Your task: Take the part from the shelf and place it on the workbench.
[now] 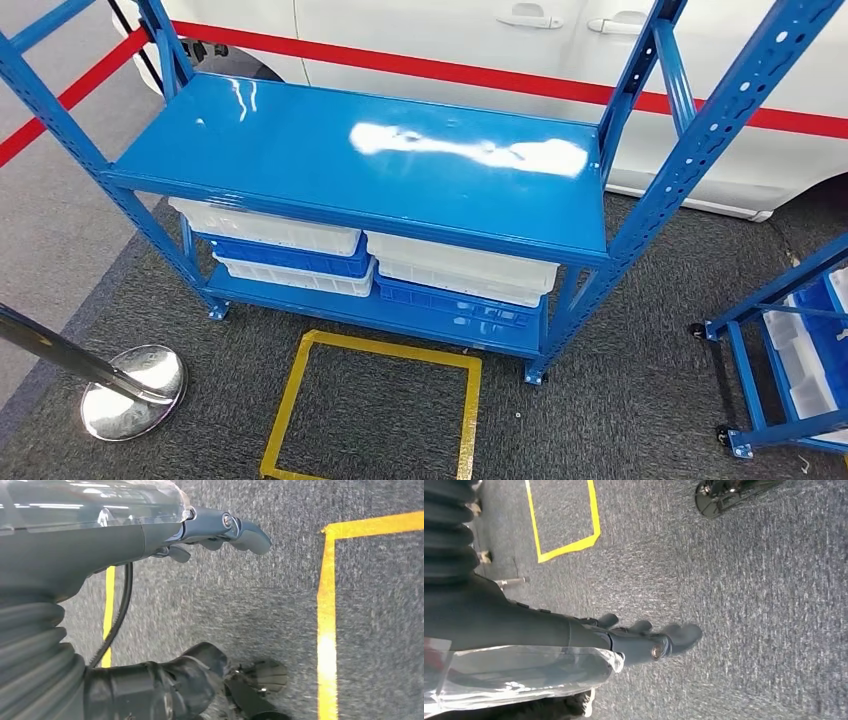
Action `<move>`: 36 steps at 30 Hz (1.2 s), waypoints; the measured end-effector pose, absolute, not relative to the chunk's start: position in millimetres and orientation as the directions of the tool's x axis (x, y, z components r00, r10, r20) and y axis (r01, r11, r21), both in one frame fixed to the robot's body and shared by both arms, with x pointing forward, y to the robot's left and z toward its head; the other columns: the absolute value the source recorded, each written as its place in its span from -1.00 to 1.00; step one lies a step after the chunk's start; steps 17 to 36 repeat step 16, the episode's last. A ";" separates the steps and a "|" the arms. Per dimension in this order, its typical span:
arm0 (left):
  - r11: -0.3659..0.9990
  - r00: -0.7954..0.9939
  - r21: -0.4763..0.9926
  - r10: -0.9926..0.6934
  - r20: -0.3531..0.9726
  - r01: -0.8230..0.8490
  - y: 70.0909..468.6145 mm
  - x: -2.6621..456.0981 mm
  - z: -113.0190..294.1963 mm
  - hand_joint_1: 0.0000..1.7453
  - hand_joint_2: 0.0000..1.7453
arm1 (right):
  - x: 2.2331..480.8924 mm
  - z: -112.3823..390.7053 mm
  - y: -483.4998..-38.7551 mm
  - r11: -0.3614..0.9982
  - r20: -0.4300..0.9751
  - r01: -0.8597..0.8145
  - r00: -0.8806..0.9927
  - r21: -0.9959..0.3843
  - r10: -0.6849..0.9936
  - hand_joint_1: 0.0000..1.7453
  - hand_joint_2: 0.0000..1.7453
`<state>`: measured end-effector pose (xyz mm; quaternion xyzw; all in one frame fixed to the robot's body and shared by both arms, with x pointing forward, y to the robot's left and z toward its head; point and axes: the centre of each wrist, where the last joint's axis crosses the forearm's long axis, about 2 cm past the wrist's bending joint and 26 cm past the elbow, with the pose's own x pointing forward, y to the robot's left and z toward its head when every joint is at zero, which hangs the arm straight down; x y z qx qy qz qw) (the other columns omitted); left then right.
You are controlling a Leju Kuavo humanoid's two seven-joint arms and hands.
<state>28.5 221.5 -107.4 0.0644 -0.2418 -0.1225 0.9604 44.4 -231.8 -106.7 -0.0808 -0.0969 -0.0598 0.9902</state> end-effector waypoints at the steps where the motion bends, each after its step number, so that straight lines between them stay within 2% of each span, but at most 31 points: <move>1: 0.963 0.856 0.183 -0.260 0.446 0.197 223.5 29.3 -107.6 -1.00 1.00 | 42.4 -107.1 -233.8 0.980 0.200 0.134 0.974 -0.147 -0.103 -1.00 1.00; 10: 0.971 0.865 0.201 -0.209 0.455 0.129 247.2 49.8 -107.3 -1.00 1.00 | 9.3 -111.2 -245.2 0.985 0.152 0.118 0.983 -0.126 -0.099 -1.00 1.00; 14: 0.976 0.875 0.195 -0.181 0.450 0.102 256.1 52.9 -107.3 -1.00 -1.00 | 3.3 -112.0 -250.0 0.987 0.147 0.112 0.985 -0.115 -0.094 -1.00 1.00; 36: 0.977 0.883 0.189 -0.169 0.439 0.094 259.0 49.4 -107.9 -1.00 -1.00 | 4.0 -112.1 -252.5 0.988 0.152 0.111 0.984 -0.111 -0.094 -1.00 1.00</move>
